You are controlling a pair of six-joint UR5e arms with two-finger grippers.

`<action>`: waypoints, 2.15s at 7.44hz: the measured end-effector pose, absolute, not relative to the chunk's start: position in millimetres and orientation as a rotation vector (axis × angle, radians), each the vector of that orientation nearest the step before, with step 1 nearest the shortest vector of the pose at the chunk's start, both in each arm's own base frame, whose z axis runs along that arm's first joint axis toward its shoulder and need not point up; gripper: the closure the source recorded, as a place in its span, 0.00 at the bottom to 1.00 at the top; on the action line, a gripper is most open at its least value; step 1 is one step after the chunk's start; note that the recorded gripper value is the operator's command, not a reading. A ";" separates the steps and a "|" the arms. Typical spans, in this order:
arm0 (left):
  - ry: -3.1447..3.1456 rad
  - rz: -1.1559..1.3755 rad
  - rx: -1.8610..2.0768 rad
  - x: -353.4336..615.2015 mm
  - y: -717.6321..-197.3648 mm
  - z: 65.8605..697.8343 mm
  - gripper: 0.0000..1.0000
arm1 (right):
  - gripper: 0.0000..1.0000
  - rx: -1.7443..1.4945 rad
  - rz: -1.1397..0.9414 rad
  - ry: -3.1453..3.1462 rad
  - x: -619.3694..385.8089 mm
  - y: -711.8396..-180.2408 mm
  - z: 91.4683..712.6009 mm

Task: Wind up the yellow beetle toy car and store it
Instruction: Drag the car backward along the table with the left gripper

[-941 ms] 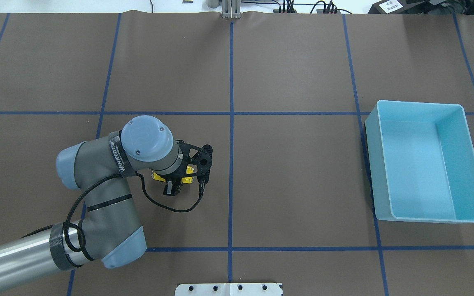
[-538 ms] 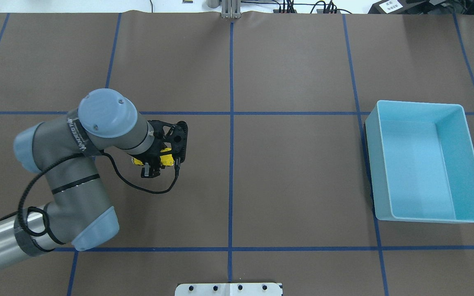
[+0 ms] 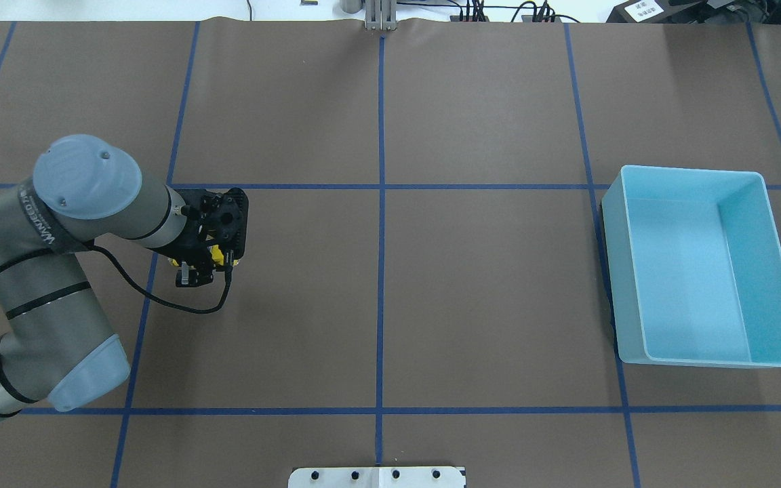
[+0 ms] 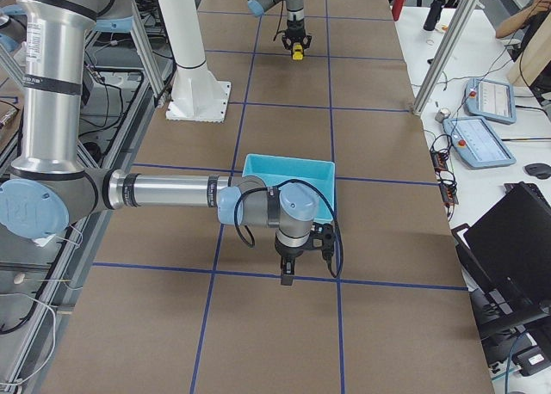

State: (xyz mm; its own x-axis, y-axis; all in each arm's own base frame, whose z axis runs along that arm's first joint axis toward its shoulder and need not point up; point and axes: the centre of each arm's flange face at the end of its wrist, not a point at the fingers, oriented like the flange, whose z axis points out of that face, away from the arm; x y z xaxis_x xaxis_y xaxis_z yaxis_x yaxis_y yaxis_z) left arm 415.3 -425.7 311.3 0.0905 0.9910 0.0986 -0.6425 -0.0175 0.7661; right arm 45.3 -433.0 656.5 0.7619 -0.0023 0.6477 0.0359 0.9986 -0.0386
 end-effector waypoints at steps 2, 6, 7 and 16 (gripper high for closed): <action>0.606 1.416 0.813 409.2 -419.4 330.2 0.90 | 0.00 -0.052 -0.019 -0.705 46.7 -431.5 657.9; 0.677 1.438 0.811 410.1 -412.1 376.8 0.96 | 0.00 -0.057 -0.015 -0.705 47.6 -430.0 660.5; 0.691 1.445 0.797 408.8 -409.4 384.2 0.97 | 0.00 -0.057 -0.014 -0.705 47.8 -429.8 660.6; 0.699 1.462 0.787 412.0 -408.3 417.2 0.97 | 0.00 -0.056 0.008 -0.706 57.0 -424.6 663.6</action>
State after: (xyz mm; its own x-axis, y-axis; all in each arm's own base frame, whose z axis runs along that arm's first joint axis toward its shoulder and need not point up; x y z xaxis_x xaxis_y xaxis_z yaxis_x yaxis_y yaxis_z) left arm 412.0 -408.3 417.2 0.0059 0.9983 0.0579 -0.5821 -0.0436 0.8120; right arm 57.0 -424.6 663.6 0.7611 0.0266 0.6480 0.0114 0.9985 -0.0544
